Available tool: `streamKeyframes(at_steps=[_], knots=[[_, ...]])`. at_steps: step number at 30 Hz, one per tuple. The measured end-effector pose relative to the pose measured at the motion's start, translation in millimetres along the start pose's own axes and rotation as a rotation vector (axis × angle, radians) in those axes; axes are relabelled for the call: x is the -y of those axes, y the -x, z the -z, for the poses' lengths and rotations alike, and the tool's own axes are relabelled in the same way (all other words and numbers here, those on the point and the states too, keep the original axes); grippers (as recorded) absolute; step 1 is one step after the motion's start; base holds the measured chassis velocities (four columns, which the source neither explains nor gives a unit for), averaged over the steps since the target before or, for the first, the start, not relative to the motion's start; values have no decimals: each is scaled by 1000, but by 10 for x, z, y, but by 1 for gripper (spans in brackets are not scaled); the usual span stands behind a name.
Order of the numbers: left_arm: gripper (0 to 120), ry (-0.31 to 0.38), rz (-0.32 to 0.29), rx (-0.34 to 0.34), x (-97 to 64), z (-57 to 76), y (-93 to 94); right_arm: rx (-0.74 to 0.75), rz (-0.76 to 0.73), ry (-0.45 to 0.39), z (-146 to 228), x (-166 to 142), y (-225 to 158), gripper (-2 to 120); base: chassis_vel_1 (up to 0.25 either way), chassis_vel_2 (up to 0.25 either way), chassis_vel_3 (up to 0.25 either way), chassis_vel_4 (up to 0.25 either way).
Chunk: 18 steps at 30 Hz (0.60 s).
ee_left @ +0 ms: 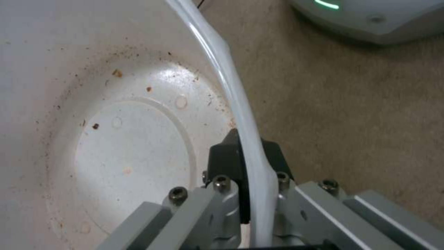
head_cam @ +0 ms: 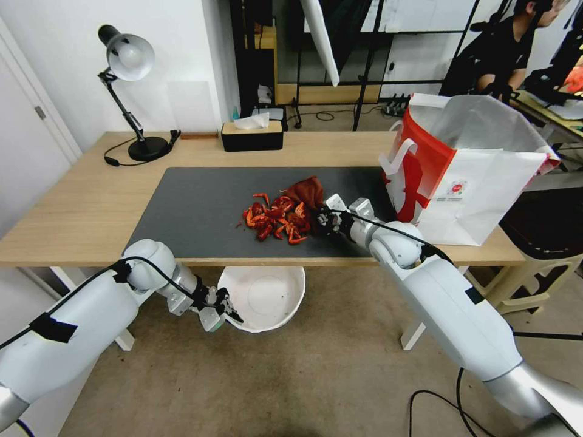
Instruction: Sweep shrimp from table into container with towel, then put container into takeout bag.
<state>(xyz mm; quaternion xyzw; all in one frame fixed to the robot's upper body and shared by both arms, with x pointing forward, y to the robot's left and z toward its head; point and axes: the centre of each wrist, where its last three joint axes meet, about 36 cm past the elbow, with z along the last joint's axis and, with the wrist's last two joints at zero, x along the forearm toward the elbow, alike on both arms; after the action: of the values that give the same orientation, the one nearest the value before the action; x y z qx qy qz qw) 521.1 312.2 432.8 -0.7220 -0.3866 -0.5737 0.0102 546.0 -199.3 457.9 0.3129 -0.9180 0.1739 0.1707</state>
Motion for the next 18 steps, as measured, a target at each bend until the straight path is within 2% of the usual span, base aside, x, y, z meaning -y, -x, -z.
streamKeyframes(at_steps=[18], knots=[[0, -11, 8, 1, -22, -54, -25, 18, 44, -41, -137, -381, -285, 2, 0, 0, 0, 0]])
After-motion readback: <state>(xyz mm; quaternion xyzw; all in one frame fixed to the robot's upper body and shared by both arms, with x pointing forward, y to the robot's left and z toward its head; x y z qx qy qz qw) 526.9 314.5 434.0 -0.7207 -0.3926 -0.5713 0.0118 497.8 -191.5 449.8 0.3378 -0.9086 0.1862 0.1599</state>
